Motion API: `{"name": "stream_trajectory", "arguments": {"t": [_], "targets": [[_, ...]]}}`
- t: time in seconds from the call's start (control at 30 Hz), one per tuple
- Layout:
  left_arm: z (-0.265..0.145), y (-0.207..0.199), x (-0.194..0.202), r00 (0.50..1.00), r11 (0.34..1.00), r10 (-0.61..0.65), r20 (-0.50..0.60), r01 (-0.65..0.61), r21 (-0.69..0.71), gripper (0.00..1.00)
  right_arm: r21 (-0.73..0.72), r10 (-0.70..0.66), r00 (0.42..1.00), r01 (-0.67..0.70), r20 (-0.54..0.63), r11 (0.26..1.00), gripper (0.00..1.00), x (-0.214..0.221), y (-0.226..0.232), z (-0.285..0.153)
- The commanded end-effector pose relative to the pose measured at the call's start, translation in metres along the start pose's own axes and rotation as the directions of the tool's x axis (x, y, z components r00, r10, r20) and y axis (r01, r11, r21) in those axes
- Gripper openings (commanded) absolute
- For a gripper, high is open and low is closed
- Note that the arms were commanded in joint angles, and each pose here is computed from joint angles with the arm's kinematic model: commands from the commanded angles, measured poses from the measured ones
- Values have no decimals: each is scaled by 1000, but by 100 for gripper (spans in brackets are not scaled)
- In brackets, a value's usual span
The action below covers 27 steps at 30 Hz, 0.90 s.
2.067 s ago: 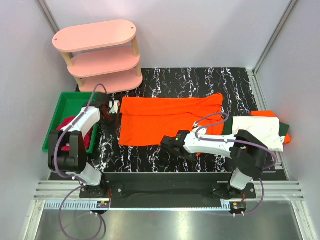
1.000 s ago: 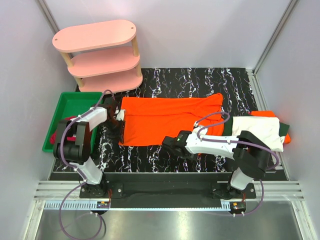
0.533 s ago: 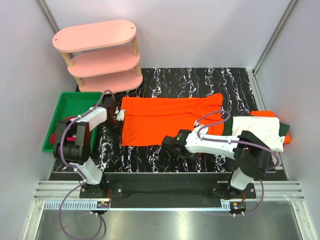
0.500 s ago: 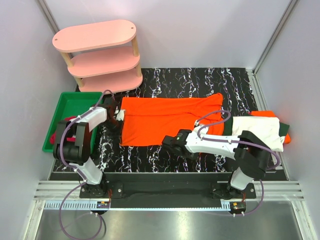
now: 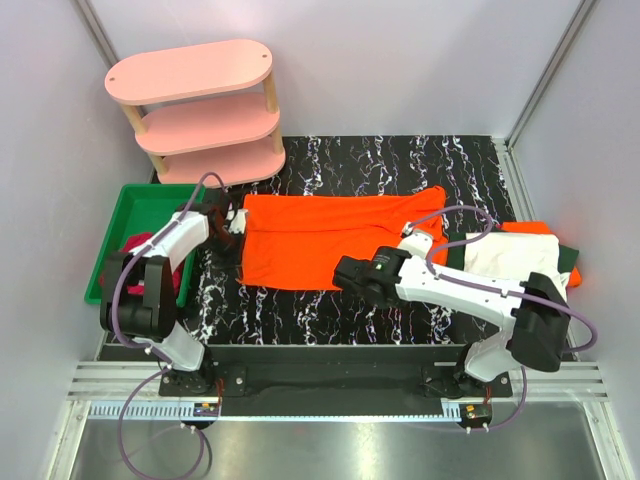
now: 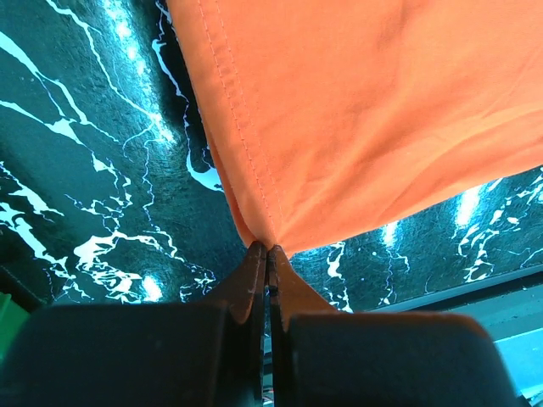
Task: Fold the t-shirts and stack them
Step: Grap the side of the flattened tshirt closest away from the robot with both arms, then fold the other side of the tshirt into a rectangle
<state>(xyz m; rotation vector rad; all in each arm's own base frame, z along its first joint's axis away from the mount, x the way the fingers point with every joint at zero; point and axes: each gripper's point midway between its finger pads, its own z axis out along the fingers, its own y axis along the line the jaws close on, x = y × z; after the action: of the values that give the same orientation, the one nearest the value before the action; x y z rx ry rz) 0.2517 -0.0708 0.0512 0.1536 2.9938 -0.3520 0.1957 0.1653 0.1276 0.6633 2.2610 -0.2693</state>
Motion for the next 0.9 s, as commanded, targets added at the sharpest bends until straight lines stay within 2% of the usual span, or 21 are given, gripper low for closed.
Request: {"name": "stream_trajectory", "arguments": {"t": [0.0, 0.4, 0.87], "targets": [[-21, -4, -25, 995, 1000, 19, 95, -18, -10, 0, 32, -25, 993, 21, 114, 999, 0, -43, -16, -4], [-44, -3, -77, 974, 998, 28, 226, -16, -52, 0, 84, -46, 974, 27, 223, 996, 0, -115, -15, 14], [-52, 2, -132, 947, 996, 31, 320, -2, -89, 0, 103, -43, 962, 15, 270, 995, 0, -210, 11, 77]]}}
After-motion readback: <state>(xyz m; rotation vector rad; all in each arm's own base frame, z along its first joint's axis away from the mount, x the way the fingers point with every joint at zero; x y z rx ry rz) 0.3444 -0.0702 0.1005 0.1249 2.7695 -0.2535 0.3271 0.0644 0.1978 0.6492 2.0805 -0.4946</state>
